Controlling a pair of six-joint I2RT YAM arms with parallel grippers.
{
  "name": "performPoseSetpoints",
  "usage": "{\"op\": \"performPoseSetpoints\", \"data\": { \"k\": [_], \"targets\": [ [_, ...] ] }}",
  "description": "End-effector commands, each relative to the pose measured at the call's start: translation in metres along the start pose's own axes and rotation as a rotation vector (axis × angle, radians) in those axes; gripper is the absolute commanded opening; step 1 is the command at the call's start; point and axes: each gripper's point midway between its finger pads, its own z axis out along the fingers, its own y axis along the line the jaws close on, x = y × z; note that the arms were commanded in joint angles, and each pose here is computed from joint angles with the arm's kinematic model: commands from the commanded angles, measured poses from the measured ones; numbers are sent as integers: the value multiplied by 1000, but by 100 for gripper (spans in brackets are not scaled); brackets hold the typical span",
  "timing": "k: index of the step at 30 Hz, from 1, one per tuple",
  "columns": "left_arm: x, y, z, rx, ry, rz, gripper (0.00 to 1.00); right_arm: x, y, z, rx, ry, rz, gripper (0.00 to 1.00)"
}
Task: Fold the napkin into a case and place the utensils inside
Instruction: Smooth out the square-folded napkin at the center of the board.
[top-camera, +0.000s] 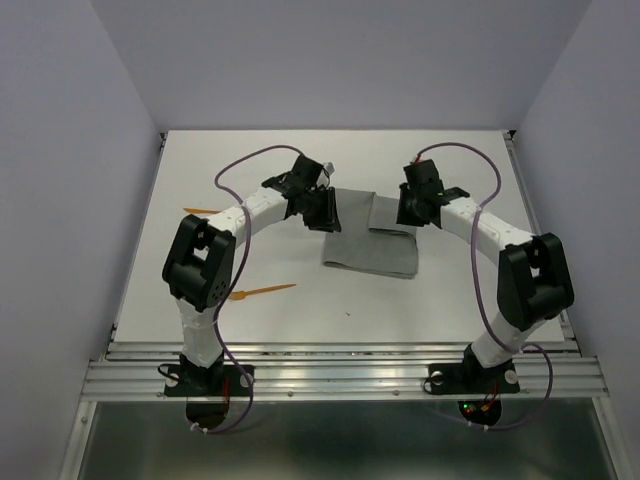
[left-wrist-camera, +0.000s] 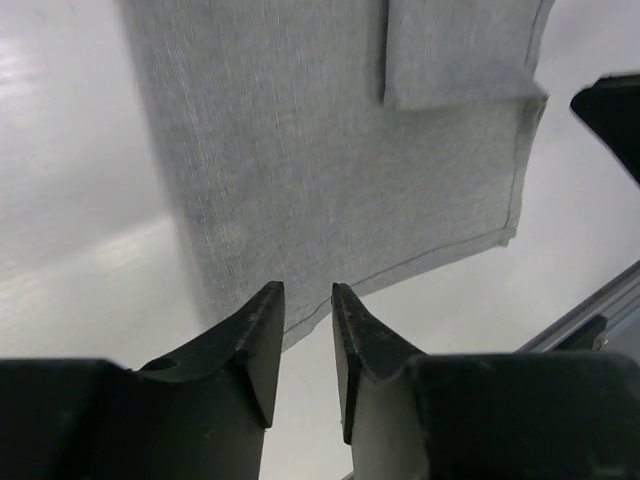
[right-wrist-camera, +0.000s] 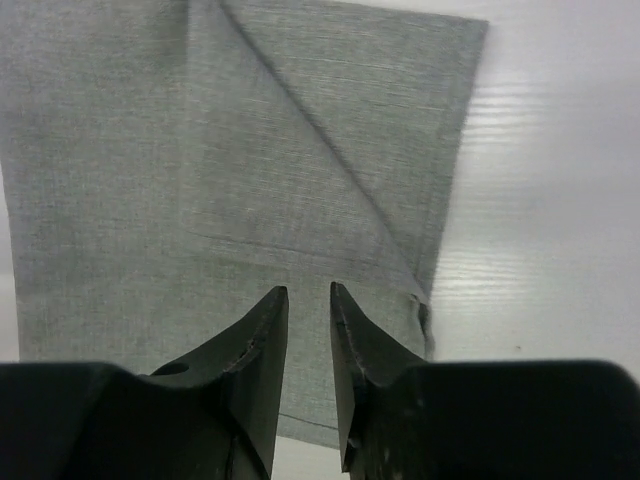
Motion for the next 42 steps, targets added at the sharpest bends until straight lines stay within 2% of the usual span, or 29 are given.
{"op": "performPoseSetpoints", "data": {
  "k": [1, 2, 6, 8, 9, 12, 16, 21, 24, 31, 42],
  "targets": [
    [18, -21, 3, 110, 6, 19, 34, -9, 31, -1, 28, -27, -181, 30],
    [23, -20, 5, 120, 13, 13, 33, -10, 36, 0, 22, -24, -207, 30],
    [41, -10, 23, 141, 60, -19, 15, -12, 60, 13, -21, -3, -220, 30],
    [47, -3, 29, 126, 76, -35, 10, -5, 77, 14, -60, 19, -227, 30],
    [52, 0, 31, 118, 86, -39, 4, -4, 81, 15, -75, 28, -222, 30],
    [62, 10, 32, 94, 104, -44, 0, 6, 103, 20, -139, 64, -219, 30],
    [75, 21, 33, 66, 132, -41, 0, 25, 117, 34, -196, 129, -200, 28],
    [85, 36, 35, 24, 151, -45, 0, 43, 111, 55, -161, 182, -192, 26],
    [88, 41, 36, 4, 158, -36, 0, 42, 100, 62, -94, 166, -184, 26],
    [96, 51, 38, -16, 183, -34, 0, 23, 67, 68, 91, 93, -187, 25],
    [107, 57, 42, -15, 207, -41, 0, -30, 12, 77, 192, 24, -68, 22]
  ]
}}
